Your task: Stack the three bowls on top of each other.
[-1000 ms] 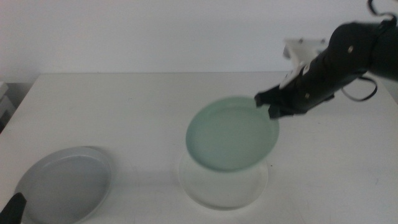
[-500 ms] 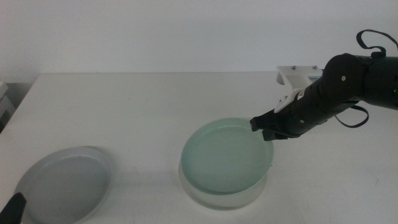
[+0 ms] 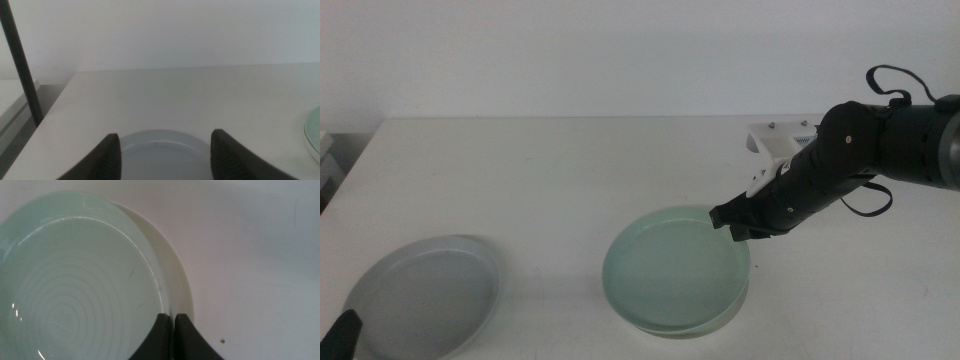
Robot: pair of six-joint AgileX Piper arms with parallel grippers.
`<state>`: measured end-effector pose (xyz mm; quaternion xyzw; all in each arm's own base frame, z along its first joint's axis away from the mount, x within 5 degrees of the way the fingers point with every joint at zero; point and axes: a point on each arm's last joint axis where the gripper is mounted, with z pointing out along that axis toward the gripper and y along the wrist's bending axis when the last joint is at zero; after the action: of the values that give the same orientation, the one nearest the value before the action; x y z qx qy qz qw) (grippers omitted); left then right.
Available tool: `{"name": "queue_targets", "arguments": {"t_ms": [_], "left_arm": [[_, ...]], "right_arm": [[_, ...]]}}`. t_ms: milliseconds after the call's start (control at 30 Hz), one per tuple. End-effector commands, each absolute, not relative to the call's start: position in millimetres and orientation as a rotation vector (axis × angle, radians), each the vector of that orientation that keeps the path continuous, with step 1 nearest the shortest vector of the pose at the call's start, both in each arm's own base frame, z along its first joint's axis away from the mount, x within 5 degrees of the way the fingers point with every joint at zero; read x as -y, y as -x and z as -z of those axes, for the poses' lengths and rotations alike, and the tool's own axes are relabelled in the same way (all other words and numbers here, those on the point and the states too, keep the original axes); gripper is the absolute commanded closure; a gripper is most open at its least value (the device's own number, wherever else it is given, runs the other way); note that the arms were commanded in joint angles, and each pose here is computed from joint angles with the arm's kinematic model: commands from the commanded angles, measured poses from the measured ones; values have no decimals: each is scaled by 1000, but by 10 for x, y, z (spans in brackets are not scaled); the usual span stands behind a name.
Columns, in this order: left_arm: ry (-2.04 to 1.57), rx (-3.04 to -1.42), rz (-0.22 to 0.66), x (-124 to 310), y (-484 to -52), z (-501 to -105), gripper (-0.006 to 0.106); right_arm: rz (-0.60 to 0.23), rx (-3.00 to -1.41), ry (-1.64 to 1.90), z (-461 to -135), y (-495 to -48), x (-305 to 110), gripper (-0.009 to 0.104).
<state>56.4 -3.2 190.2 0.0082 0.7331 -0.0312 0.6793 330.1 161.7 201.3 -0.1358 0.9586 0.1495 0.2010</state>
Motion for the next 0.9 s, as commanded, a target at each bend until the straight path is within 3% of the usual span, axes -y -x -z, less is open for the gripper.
{"name": "queue_targets", "arguments": {"t_ms": [0,133,300,500,867], "left_arm": [[-8,-1549,94,36,-554,-2000,39],[-8,-1549,94,36,-554,-2000,39],[-8,-1549,94,36,-554,-2000,39],[-8,-1549,94,36,-554,-2000,39],[-8,-1549,94,36,-554,-2000,39]], "right_arm": [[-430,-2581,391,-2241,-3320,-1625,96],[-420,-2577,399,-2247,-3320,-1620,89],[-423,-2581,404,-2267,-3322,-1624,66],[-456,-2556,466,-2695,-3284,-1639,39],[-458,-2193,734,-3971,-2459,-1338,36]]}}
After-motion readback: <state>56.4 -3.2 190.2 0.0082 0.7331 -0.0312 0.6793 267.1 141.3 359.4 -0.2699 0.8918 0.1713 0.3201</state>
